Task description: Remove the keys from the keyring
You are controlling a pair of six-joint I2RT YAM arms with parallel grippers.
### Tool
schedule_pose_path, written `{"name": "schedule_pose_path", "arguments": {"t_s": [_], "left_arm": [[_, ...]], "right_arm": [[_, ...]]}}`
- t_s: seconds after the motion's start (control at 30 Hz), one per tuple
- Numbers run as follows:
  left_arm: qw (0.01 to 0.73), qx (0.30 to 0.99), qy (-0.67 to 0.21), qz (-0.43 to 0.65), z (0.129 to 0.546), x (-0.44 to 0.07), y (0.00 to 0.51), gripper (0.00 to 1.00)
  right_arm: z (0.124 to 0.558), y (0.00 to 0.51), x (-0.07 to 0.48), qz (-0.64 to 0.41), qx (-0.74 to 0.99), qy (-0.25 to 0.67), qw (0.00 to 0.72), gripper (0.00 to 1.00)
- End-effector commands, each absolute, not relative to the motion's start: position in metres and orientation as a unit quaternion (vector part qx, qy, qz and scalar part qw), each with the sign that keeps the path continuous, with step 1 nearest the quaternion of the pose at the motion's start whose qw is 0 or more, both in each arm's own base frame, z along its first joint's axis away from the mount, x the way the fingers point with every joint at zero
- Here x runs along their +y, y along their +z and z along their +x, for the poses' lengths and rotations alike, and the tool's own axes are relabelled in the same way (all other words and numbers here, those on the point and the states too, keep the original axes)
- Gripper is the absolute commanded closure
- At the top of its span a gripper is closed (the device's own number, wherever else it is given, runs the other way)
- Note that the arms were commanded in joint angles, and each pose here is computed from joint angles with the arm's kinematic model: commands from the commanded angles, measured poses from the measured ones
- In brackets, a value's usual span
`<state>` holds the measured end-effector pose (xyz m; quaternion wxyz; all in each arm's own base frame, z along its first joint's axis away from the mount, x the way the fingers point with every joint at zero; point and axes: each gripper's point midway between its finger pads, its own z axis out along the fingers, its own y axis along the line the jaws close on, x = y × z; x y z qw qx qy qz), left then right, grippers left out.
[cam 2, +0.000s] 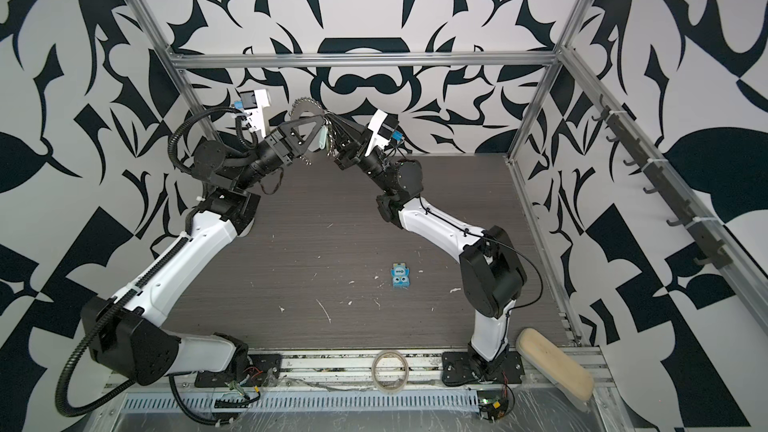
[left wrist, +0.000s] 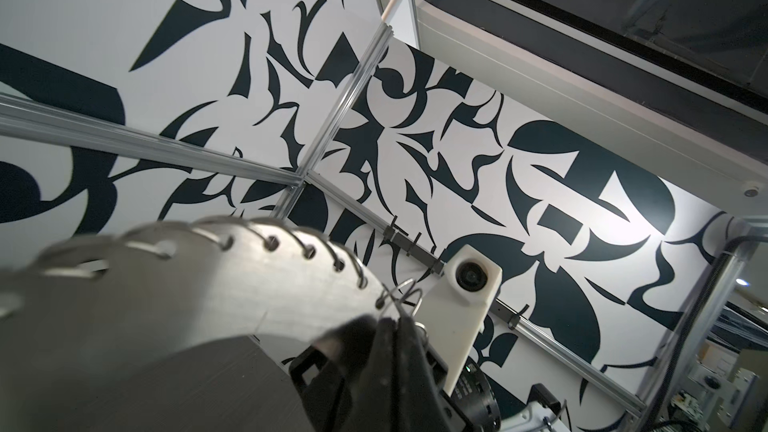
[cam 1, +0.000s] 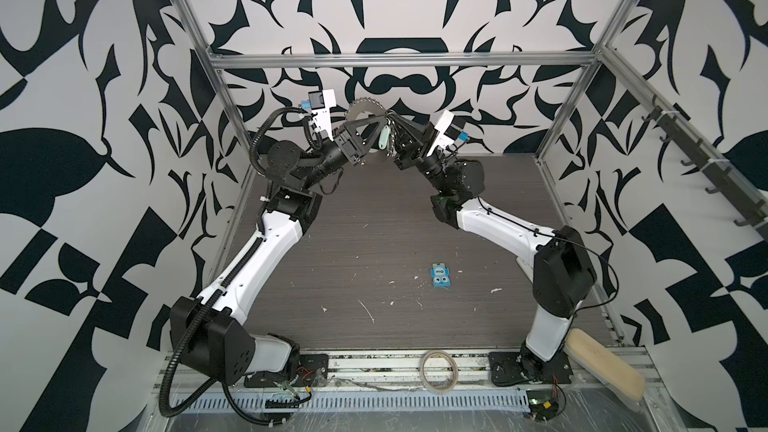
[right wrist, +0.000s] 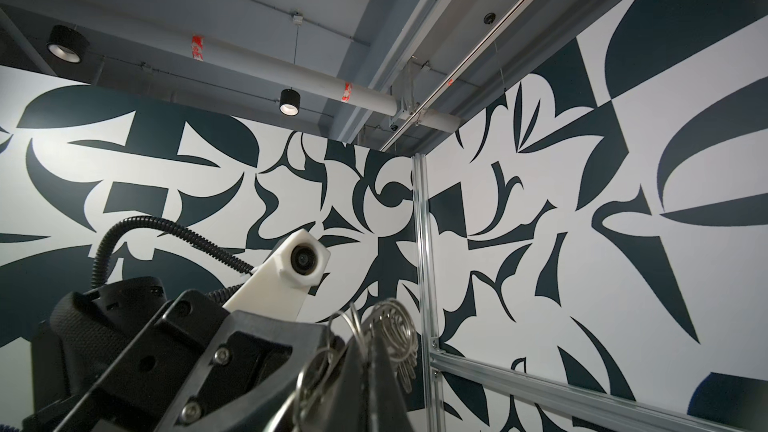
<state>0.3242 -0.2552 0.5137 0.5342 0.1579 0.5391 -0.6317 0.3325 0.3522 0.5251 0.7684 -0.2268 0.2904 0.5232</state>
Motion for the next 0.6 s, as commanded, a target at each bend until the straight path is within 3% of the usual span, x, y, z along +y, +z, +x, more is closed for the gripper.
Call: {"name": "schedule_pose_path", "arguments": {"t_s": [0.0,0.1,0.27,0.57], "left_arm": [[0.392,0.676,-0.598,0.174,0.331,-0.287,0.414,1.0],[0.434,0.741,-0.485,0.166,0.348,-0.26,0.403,1.0],[0.456,0.783,-0.385,0.176,0.368,-0.24,0.398,1.0],[0.414,0.795,-0.405,0.18,0.378,-0.27,0.379,1.0]], "right_arm": [[0.232,0.602,0.344,-0.277,0.144,0.581,0.752,1.0],[0.22,0.598,0.335,-0.279,0.155,0.585,0.746,1.0],[0.203,0.6,0.32,-0.288,0.146,0.568,0.757,1.0],[0.204,0.609,0.311,-0.301,0.136,0.545,0.77,1.0]]}}
